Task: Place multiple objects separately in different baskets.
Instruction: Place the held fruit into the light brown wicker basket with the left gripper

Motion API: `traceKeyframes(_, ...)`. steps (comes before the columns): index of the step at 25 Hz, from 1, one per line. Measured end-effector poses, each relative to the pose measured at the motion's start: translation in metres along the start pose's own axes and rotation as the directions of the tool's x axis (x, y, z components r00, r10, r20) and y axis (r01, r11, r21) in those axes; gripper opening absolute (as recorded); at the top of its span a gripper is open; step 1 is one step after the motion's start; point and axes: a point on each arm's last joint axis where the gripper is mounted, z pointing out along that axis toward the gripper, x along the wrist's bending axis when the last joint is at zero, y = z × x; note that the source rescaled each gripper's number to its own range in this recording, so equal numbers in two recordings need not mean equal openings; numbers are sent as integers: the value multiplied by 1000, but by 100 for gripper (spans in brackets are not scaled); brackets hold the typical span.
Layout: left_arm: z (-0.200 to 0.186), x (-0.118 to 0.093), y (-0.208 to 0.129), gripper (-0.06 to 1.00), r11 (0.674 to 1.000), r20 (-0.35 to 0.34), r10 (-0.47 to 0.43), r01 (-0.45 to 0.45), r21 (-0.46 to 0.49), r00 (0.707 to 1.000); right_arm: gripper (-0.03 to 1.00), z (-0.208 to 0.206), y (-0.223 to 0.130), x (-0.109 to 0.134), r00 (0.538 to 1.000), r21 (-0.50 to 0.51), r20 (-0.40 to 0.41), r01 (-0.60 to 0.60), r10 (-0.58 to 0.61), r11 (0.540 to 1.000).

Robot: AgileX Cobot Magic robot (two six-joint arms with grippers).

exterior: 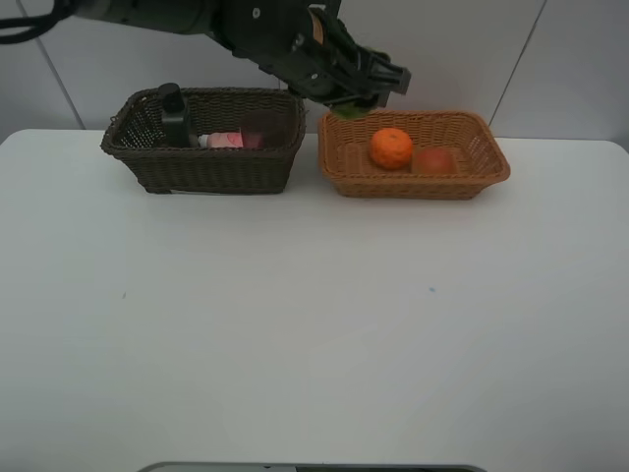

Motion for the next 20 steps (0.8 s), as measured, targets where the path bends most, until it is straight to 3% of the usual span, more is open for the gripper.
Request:
traceKeyframes(8,51,8,-34,76,980,49,146,-137,-142,988,81,0,0,0,1000,0,0,0,0,1000)
traceKeyframes(12,73,16,-51,76,975,40,187,-180,-127,982,81,0,0,0,1000,0,0,0,0,1000)
traceKeyframes(20,108,24,-59,76,977,21,186,-182,-115,982,81,0,0,0,1000,0,0,0,0,1000)
